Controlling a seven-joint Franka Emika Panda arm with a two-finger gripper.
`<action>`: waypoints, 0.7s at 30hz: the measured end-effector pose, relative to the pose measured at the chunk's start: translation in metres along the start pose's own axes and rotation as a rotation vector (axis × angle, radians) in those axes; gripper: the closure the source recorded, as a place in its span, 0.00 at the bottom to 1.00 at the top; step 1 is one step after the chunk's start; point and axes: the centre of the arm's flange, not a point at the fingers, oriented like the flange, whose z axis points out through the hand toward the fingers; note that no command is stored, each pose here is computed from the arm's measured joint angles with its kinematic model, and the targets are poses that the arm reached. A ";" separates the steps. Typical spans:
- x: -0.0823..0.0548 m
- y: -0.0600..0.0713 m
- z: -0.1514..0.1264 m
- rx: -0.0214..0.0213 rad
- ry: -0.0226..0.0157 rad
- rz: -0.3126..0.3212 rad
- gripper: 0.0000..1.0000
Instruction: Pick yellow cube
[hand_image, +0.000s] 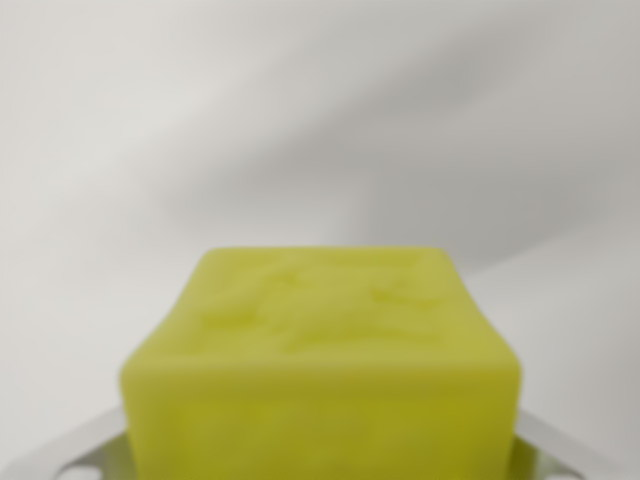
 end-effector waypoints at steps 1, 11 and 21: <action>0.000 0.000 -0.002 -0.0002 0.0000 0.000 1.00; 0.000 0.000 -0.018 -0.0002 0.0000 0.000 1.00; 0.000 0.000 -0.035 -0.0001 -0.0001 0.000 1.00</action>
